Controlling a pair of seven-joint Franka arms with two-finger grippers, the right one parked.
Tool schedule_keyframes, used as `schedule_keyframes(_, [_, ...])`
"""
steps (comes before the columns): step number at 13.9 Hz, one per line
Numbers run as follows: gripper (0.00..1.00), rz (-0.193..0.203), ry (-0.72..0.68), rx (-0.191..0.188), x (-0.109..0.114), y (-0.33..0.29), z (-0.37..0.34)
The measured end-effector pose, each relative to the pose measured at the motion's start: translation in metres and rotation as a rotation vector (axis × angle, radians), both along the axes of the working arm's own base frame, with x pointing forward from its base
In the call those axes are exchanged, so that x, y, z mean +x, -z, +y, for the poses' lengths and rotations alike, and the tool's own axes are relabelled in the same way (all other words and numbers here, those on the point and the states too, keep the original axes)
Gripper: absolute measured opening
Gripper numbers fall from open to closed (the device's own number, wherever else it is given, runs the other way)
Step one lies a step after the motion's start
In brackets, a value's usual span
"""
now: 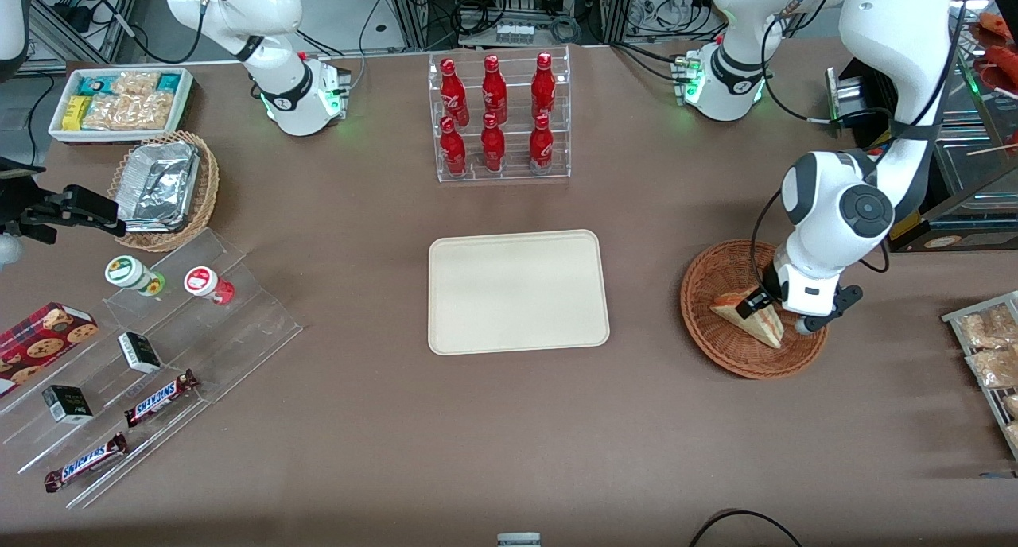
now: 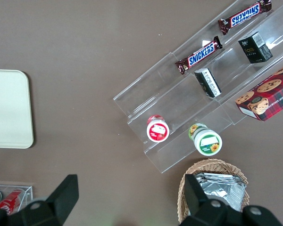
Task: Place sandwich from basket to tray
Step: 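Lift the sandwich out of the basket with the left gripper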
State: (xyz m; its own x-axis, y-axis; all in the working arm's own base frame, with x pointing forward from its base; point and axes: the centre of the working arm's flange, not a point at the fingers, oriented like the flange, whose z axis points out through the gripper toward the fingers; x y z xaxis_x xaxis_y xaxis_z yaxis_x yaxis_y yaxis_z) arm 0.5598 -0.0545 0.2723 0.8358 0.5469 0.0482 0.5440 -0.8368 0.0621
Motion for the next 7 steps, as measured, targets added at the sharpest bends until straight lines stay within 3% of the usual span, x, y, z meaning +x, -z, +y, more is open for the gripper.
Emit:
schedule_keyframes(3, [0.29, -0.014, -0.02, -0.003, 0.005, -0.006, 0.001])
schedule_keyframes(5, [0.22, -0.015, -0.022, -0.004, 0.012, -0.015, -0.002])
schedule_keyframes(7, [0.19, 0.015, -0.009, -0.002, 0.018, -0.028, -0.01])
